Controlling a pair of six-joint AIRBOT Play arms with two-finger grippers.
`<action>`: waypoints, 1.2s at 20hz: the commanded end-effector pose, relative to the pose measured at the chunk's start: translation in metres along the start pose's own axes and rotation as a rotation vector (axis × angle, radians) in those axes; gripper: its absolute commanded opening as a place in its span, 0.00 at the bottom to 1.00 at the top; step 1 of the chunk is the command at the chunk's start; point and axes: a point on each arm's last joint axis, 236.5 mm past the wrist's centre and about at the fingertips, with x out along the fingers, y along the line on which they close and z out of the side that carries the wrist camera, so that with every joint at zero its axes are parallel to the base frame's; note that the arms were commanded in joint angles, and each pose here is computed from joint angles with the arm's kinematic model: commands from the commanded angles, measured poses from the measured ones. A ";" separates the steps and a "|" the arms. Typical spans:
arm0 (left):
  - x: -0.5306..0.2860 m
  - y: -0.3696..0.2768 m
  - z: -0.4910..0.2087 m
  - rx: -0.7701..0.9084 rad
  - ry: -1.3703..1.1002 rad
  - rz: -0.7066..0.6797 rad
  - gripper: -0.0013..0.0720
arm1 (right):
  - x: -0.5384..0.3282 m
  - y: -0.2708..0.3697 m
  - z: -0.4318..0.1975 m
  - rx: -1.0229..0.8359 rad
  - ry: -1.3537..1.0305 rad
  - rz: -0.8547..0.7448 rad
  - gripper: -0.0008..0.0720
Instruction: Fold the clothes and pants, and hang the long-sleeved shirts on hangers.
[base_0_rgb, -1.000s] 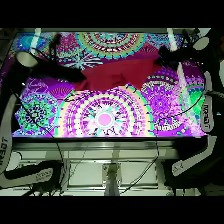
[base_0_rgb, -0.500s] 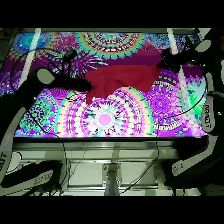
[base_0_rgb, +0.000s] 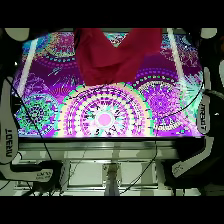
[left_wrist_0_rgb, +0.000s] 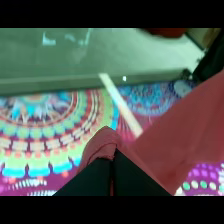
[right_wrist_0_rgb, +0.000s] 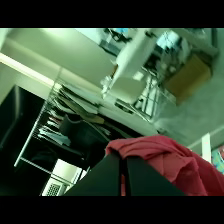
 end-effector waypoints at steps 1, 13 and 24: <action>-0.005 -0.008 0.021 0.069 -0.023 -0.021 0.03 | 0.000 0.022 0.006 -0.012 -0.018 0.049 0.02; -0.021 0.018 0.082 0.143 -0.266 0.043 0.03 | -0.001 0.032 0.046 0.038 -0.283 0.053 0.02; -0.042 0.027 -0.212 -0.028 0.714 -0.063 0.03 | -0.062 -0.102 -0.137 -0.196 0.660 -0.298 0.02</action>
